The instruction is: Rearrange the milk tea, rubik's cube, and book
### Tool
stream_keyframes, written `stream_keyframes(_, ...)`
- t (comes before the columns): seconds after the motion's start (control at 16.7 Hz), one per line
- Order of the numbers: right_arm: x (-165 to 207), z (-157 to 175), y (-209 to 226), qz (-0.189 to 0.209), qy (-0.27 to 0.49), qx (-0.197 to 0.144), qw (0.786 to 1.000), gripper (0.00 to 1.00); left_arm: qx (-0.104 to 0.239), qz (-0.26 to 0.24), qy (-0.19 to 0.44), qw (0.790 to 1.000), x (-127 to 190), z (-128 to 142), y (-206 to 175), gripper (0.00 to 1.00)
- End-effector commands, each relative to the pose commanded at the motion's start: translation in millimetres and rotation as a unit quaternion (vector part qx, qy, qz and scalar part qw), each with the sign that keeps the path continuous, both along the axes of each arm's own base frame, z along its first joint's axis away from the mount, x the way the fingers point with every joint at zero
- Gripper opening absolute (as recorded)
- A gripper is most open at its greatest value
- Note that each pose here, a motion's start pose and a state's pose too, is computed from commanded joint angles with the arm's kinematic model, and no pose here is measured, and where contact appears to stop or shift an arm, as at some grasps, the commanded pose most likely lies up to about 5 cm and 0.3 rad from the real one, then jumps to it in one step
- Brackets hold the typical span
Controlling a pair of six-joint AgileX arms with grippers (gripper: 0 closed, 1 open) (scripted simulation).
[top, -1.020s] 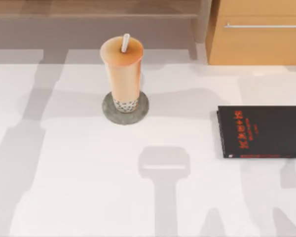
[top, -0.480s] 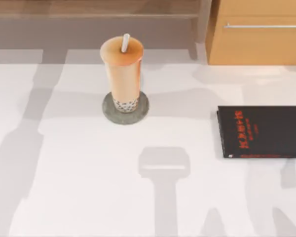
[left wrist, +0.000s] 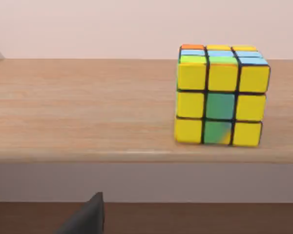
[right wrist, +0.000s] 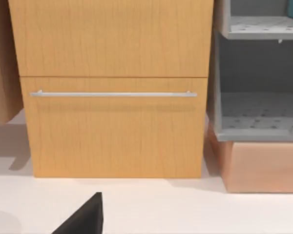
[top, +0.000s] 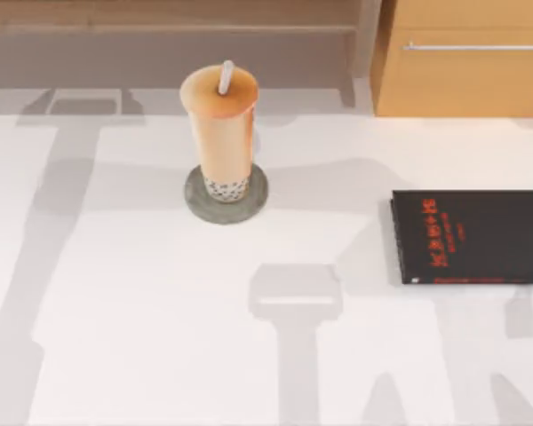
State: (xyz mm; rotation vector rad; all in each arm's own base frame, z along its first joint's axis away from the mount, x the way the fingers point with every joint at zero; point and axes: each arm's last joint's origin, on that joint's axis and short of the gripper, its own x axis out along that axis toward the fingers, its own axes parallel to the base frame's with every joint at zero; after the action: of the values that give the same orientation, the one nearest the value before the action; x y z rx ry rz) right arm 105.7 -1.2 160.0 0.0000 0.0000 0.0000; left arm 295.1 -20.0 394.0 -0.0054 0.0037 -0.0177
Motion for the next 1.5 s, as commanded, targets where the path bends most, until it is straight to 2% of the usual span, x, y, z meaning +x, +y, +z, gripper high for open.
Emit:
stream_keyframes(0.18,0,0,0,0.0,0.0,0.0,1.0,1.0,0.002,0.0,0.003,1.0,-77,-35,8,1.0)
stream_keyframes(0.42,0,0,0,0.0,0.0,0.0,1.0,1.0,0.006,0.002,0.007,1.0,-155,-116,15,1.0)
stream_keyframes(0.6,0,0,0,0.0,0.0,0.0,1.0,1.0,0.006,0.005,0.007,1.0,-180,-176,17,1.0)
stream_keyframes(0.78,0,0,0,0.0,0.0,0.0,1.0,1.0,0.004,0.007,0.003,1.0,-188,-216,18,1.0)
stream_keyframes(0.96,0,0,0,0.0,0.0,0.0,1.0,1.0,0.003,0.009,-0.002,1.0,-189,-233,19,1.0)
stream_keyframes(1.32,0,0,0,0.0,0.0,0.0,1.0,1.0,0.003,0.009,-0.002,1.0,-189,-234,19,1.0)
stream_keyframes(1.5,1,19,-2,-0.001,-0.022,-0.005,1.0,1.0,0.003,0.009,-0.002,1.0,-189,-234,19,1.0)
